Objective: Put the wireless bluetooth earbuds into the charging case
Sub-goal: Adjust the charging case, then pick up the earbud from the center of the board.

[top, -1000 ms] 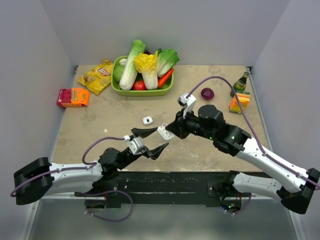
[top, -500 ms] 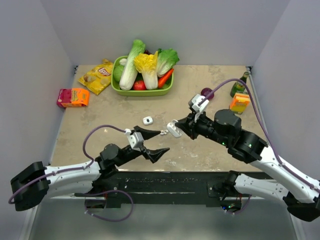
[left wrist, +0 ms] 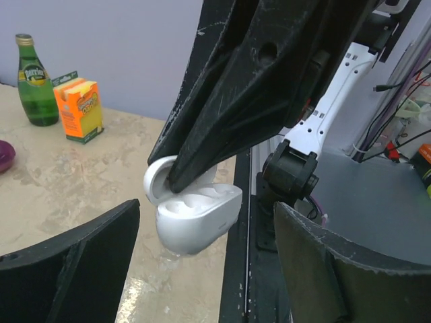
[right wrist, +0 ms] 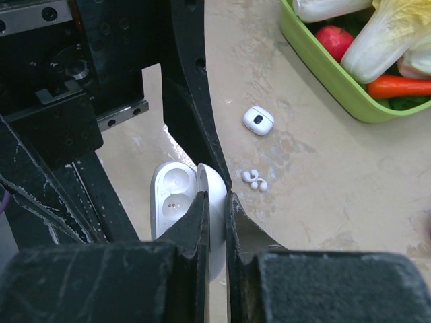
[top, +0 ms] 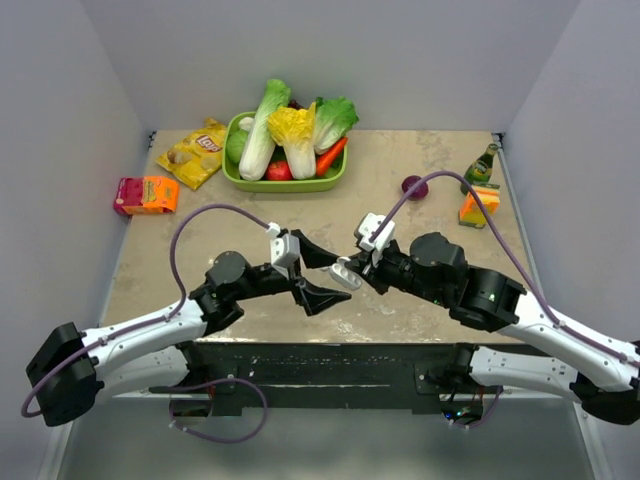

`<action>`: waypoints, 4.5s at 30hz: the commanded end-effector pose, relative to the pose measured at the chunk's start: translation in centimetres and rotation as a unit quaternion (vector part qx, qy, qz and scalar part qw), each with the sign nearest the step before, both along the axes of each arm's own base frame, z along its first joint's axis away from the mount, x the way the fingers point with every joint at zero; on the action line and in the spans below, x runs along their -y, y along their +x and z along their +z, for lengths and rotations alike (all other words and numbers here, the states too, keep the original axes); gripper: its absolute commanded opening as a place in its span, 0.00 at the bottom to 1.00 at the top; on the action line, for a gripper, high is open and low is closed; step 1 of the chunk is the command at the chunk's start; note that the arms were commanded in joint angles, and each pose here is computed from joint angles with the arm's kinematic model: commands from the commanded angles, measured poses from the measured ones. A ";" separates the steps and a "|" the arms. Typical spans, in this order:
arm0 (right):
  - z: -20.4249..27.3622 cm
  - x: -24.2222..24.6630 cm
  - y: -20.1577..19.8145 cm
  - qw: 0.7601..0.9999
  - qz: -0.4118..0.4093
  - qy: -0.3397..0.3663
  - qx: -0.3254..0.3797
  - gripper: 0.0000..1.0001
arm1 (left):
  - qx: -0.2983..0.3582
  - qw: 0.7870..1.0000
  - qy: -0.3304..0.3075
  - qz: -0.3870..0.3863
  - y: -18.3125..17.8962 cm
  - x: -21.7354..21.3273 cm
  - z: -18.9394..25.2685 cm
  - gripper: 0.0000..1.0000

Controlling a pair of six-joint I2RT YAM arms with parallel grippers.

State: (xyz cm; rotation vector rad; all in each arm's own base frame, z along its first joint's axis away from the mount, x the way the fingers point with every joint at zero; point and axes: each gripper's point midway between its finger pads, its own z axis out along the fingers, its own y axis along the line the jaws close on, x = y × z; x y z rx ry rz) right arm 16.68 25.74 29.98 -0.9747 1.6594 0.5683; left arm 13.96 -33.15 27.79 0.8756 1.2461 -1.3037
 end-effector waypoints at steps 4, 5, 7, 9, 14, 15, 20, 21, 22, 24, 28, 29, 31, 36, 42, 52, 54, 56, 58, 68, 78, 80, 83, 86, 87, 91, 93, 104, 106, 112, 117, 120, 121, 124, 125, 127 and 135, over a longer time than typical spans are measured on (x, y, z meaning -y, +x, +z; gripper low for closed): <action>1.4 0.7 0.4 0.999 -0.018 0.010 0.029 0.00 | -0.010 0.998 0.015 -0.058 -0.8 1.2 0.4 0.84; 1.3 0.7 0.4 0.999 -0.018 0.009 0.028 0.00 | -0.011 0.998 0.017 -0.062 -0.8 1.4 0.2 0.83; 1.5 0.7 0.3 0.999 -0.017 0.012 0.029 0.00 | -0.011 0.997 0.020 -0.069 -1.0 1.5 -0.2 0.81; 1.3 0.6 0.3 0.999 -0.013 0.010 0.028 0.00 | -0.005 0.997 0.013 -0.074 -1.1 1.4 0.0 0.79; 1.0 0.2 0.2 1.000 -0.008 0.008 0.024 0.00 | 0.009 0.997 -0.005 -0.071 -1.2 1.0 0.9 0.78; 1.0 0.1 0.2 1.000 -0.007 0.009 0.023 0.00 | 0.009 0.997 -0.005 -0.071 -1.2 1.0 0.9 0.79; 0.9 -0.2 0.1 1.000 -0.002 0.008 0.019 0.00 | 0.012 0.997 -0.005 -0.069 -0.9 1.1 1.1 0.79; 0.9 -0.2 0.1 1.000 -0.001 0.009 0.020 0.00 | 0.015 0.997 -0.006 -0.072 -1.0 1.0 1.1 0.77; 0.8 -0.2 0.1 1.000 -0.002 0.007 0.019 0.00 | 0.015 0.997 -0.006 -0.073 -1.0 1.0 1.0 0.76; 0.8 -0.3 0.1 1.000 0.000 0.007 0.019 0.00 | 0.023 0.997 -0.013 -0.075 -1.0 1.0 1.3 0.75; 0.6 -0.4 -0.1 1.000 0.004 0.005 0.017 0.00 | 0.029 0.996 -0.017 -0.081 -1.1 0.9 1.5 0.72; 0.6 -0.4 -0.1 1.000 0.003 0.005 0.017 0.00 | 0.029 0.996 -0.016 -0.083 -1.1 0.9 1.5 0.70; 0.7 -0.4 0.0 1.000 0.002 0.006 0.017 0.00 | 0.027 0.996 -0.013 -0.085 -1.0 1.0 1.2 0.66; 0.6 -0.5 -0.2 1.000 0.006 0.007 0.017 0.00 | 0.026 0.995 -0.013 -0.095 -1.2 1.0 1.2 0.47; 0.5 -0.6 -0.3 1.000 0.010 0.006 0.016 0.00 | 0.025 0.994 -0.015 -0.102 -1.2 1.2 1.1 0.36; 0.8 -0.6 -0.4 1.000 0.008 0.016 0.013 0.00 | 0.022 0.993 -0.016 -0.114 -1.4 1.1 0.6 0.00; 1.0 -0.7 -0.4 1.000 0.007 0.023 0.010 0.00 | 0.019 0.993 -0.014 -0.116 -1.5 1.0 0.2 0.00; 1.3 -0.8 -0.4 0.999 0.003 0.036 0.006 0.04 | 0.020 0.993 -0.019 -0.115 -1.5 1.0 0.3 0.00; 1.6 -0.9 -0.3 0.999 -0.005 0.049 -0.001 0.24 | 0.016 0.994 -0.022 -0.104 -1.3 0.8 0.1 0.00; 6.9 0.4 1.9 0.973 -0.116 0.201 -0.022 0.71 | -0.001 0.999 -0.051 -0.014 0.0 -1.4 -1.1 0.00; -5.2 3.4 6.7 0.939 -0.287 0.150 -0.115 0.69 | 0.017 0.990 -0.117 0.072 -1.0 -6.6 -1.3 0.00; -6.8 2.9 7.1 0.935 -0.283 0.163 -0.140 0.68 | 0.021 0.989 -0.129 0.074 -1.6 -7.4 -1.5 0.00; -9.2 2.4 6.9 0.936 -0.269 0.164 -0.158 0.68 | 0.038 0.985 -0.157 0.060 -3.1 -8.6 -1.0 0.00; -11.0 2.1 6.9 0.939 -0.265 0.143 -0.165 0.68 | 0.069 0.981 -0.182 0.017 -5.5 -9.4 -0.7 0.00; -11.2 2.0 7.1 0.940 -0.265 0.138 -0.164 0.68 | 0.075 0.979 -0.188 0.008 -6.0 -9.5 -0.5 0.00; -12.0 2.4 8.3 0.936 -0.289 0.128 -0.153 0.68 | 0.089 0.972 -0.218 -0.022 -7.5 -10.1 0.4 0.00; -13.4 2.3 8.8 0.938 -0.289 0.110 -0.159 0.68 | 0.087 0.971 -0.223 -0.024 -7.6 -10.2 0.5 0.00; -19.5 -0.5 11.5 0.939 -0.279 0.043 -0.196 0.43 | 0.054 0.976 -0.209 0.029 -5.5 -10.1 -0.8 0.00; -20.8 -0.8 11.9 0.938 -0.281 0.023 -0.200 0.42 | 0.048 0.978 -0.201 0.037 -5.1 -10.0 -1.1 0.00; -21.5 -1.5 13.6 0.935 -0.293 0.018 -0.198 0.45 | 0.039 0.980 -0.190 0.045 -4.6 -9.8 -1.7 0.00; -22.1 -1.7 15.3 0.930 -0.308 0.019 -0.199 0.45 | 0.036 0.981 -0.187 0.044 -4.6 -9.6 -1.9 0.00; -22.9 -1.6 16.3 0.927 -0.317 0.006 -0.201 0.43 | 0.034 0.981 -0.183 0.046 -4.4 -9.6 -2.0 0.00; -23.1 -1.6 16.5 0.926 -0.320 0.005 -0.202 0.43 | 0.034 0.982 -0.181 0.048 -4.4 -9.6 -2.1 0.00; -23.9 -1.1 16.9 0.921 -0.329 0.003 -0.209 0.38 | 0.031 0.982 -0.179 0.050 -4.2 -9.5 -2.2 0.00; -23.9 -1.1 17.0 0.921 -0.328 0.004 -0.209 0.36 | 0.030 0.982 -0.178 0.050 -4.2 -9.5 -2.3 0.00; -23.5 -1.0 16.6 0.923 -0.323 0.014 -0.208 0.31 | 0.030 0.982 -0.177 0.050 -4.3 -9.5 -2.4 0.00; -20.9 -3.4 14.8 0.940 -0.265 0.035 -0.211 0.39 | 0.022 0.984 -0.172 0.050 -4.2 -9.4 -2.9 0.00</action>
